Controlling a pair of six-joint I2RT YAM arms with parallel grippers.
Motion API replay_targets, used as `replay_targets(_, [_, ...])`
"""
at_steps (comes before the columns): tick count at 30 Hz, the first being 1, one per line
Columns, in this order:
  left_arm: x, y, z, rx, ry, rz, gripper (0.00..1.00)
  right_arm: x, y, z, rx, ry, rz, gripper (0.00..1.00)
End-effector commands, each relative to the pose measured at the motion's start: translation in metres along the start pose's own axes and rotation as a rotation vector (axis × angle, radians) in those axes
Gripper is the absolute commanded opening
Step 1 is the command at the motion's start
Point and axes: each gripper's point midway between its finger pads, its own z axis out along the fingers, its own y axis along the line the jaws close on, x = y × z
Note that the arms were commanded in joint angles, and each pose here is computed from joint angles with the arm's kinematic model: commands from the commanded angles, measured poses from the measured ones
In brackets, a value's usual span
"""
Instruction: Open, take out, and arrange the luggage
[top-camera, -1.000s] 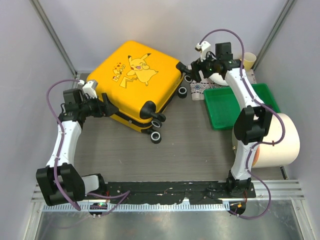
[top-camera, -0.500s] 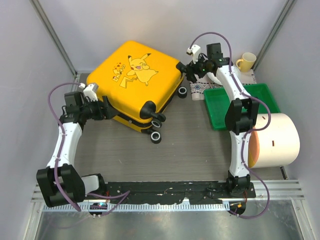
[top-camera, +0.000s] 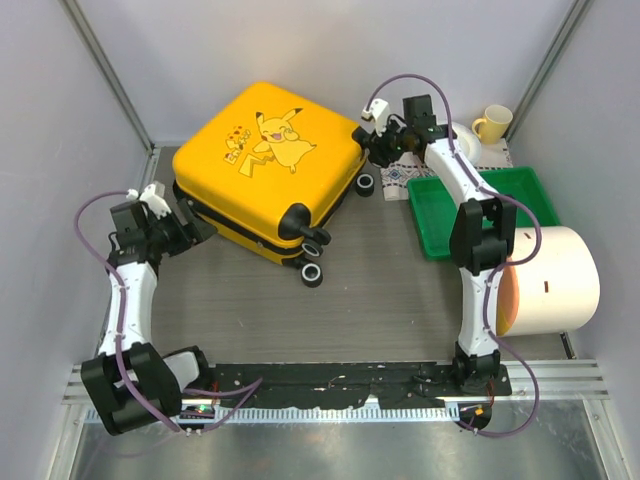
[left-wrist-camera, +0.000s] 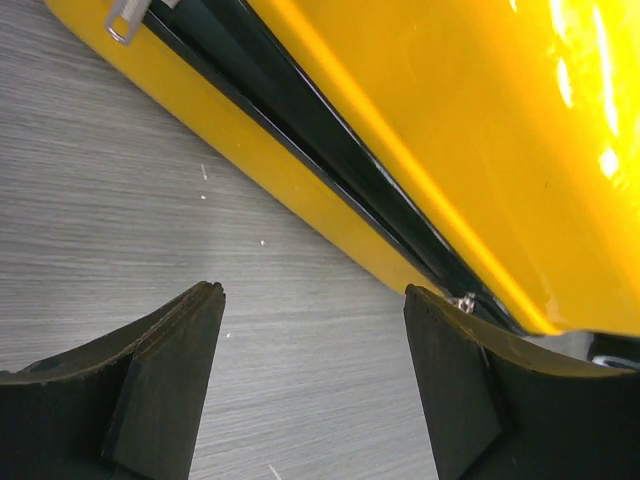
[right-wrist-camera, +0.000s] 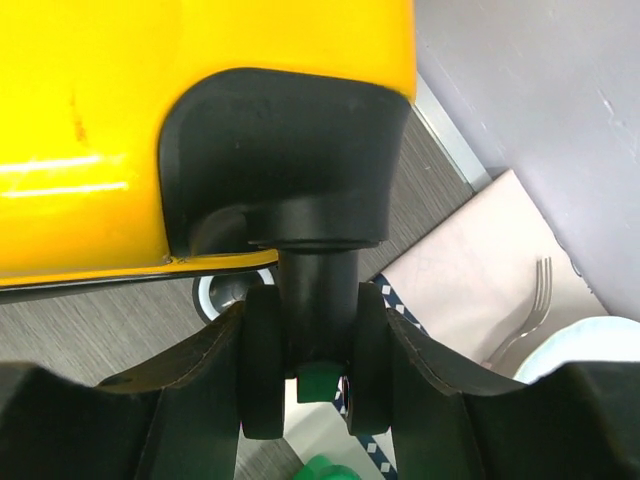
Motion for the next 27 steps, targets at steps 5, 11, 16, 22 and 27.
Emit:
replay_targets(5, [-0.046, 0.01, 0.027, -0.007, -0.088, -0.084, 0.75, -0.004, 0.101, -0.053, -0.146, -0.014, -0.009, 0.01])
replay_targets(11, [-0.096, 0.012, 0.064, 0.05, -0.114, -0.039, 0.75, -0.005, 0.207, -0.069, -0.314, -0.014, 0.062, 0.01])
replay_targets(16, [-0.147, 0.015, 0.112, 0.086, -0.078, 0.083, 0.74, -0.047, 0.272, -0.084, -0.296, -0.112, 0.212, 0.01])
replay_targets(22, [-0.202, 0.018, 0.119, 0.032, -0.128, 0.201, 0.77, -0.096, 0.285, -0.09, -0.144, -0.22, 0.481, 0.04])
replay_targets(27, [-0.22, -0.003, 0.066, -0.039, -0.162, 0.314, 0.85, -0.136, 0.321, -0.106, -0.306, -0.271, 0.436, 0.6])
